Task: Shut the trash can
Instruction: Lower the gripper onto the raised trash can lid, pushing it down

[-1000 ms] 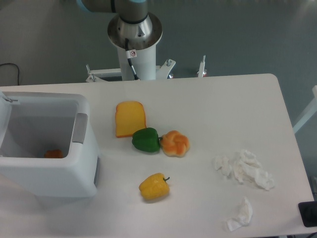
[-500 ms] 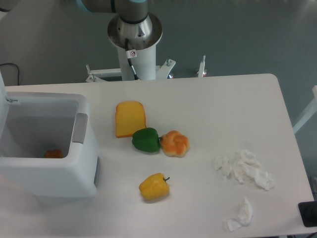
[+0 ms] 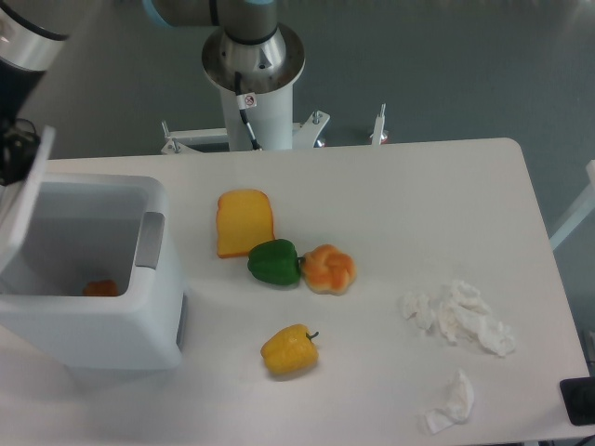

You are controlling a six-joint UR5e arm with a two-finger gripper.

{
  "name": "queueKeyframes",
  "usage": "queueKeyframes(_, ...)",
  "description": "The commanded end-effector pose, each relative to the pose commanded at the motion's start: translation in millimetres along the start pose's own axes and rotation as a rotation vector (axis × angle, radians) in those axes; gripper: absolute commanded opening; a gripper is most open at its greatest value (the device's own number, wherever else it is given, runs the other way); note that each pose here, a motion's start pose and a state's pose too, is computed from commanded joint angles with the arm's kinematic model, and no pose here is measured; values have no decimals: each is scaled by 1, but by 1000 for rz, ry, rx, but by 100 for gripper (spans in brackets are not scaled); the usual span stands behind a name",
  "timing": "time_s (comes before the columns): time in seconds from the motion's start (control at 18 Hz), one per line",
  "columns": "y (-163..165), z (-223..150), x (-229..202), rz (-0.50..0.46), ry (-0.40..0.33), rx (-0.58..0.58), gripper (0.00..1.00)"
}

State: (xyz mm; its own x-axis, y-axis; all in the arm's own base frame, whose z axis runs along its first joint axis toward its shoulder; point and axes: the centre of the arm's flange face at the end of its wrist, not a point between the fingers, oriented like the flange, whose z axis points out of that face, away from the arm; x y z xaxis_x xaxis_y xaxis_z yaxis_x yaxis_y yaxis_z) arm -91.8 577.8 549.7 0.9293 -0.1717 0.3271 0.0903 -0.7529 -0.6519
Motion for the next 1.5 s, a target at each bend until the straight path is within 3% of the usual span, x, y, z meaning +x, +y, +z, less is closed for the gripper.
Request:
queueKeyframes(0.94,18,-7,-49,91,-58,-19,100)
queueKeyframes(1.5,24,-8,-62,69,-64,-23,100)
